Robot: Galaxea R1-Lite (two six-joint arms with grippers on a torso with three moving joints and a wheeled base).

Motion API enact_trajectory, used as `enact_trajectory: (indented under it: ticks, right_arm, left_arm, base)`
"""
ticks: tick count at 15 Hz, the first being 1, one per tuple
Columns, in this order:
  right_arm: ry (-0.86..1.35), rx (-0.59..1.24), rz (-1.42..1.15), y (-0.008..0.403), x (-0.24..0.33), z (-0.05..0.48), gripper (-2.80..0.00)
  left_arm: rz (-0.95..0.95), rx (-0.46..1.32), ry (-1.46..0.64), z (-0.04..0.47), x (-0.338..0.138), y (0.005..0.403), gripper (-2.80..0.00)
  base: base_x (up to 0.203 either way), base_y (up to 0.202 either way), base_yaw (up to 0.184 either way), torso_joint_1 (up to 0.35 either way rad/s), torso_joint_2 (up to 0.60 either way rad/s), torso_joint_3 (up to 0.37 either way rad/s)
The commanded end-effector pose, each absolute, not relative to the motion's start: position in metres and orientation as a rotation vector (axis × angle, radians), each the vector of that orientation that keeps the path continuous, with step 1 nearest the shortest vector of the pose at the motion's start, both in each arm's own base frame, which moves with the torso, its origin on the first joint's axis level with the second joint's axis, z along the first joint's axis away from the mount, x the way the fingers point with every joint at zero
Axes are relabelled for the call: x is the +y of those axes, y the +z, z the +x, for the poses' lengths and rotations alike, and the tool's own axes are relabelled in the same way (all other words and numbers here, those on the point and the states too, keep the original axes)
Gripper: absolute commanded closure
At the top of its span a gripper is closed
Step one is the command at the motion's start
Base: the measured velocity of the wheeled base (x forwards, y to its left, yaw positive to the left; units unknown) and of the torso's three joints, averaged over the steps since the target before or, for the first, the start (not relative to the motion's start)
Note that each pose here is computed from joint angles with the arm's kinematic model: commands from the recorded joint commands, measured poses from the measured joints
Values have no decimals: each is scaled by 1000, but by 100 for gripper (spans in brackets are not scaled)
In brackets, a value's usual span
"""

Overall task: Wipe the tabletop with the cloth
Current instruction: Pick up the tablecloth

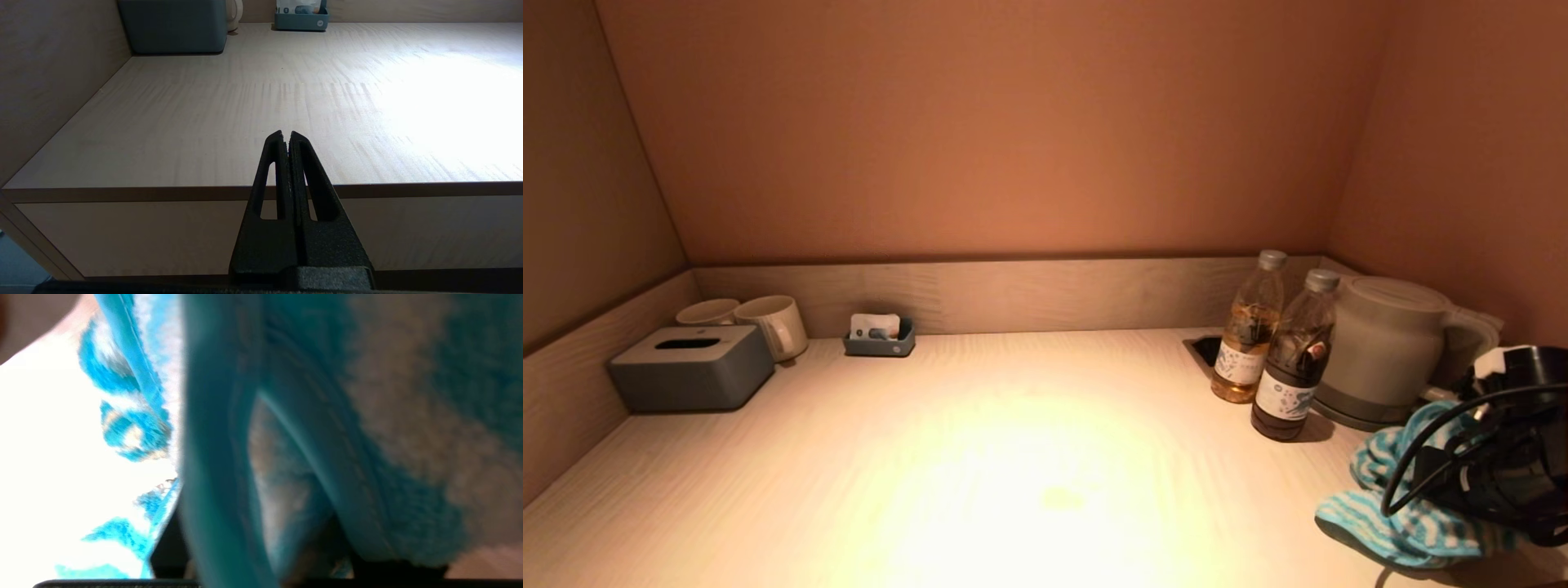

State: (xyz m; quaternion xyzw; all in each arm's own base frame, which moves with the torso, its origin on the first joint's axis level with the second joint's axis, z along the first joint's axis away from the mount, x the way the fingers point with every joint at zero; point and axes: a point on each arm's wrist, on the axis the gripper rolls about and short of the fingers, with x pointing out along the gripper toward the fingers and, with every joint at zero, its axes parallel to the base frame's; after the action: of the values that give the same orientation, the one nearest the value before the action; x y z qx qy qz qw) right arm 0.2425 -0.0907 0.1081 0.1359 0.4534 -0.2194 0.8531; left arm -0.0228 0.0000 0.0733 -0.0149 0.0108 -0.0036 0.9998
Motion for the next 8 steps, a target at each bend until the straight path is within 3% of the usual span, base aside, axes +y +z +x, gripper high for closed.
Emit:
enact_trajectory:
  ticks: [1,8]
  right_arm:
    - [-438,904,283,121,-85,236,0]
    - [-243,683,225,177,-41,195,0]
  left_arm:
    - [-30,22,-7,-23,0,73,0]
    - [-31,22,-7,-23,0,73,0]
  base:
    - [0,0,0,0,0,0]
    - [0,0,0,0,0,0]
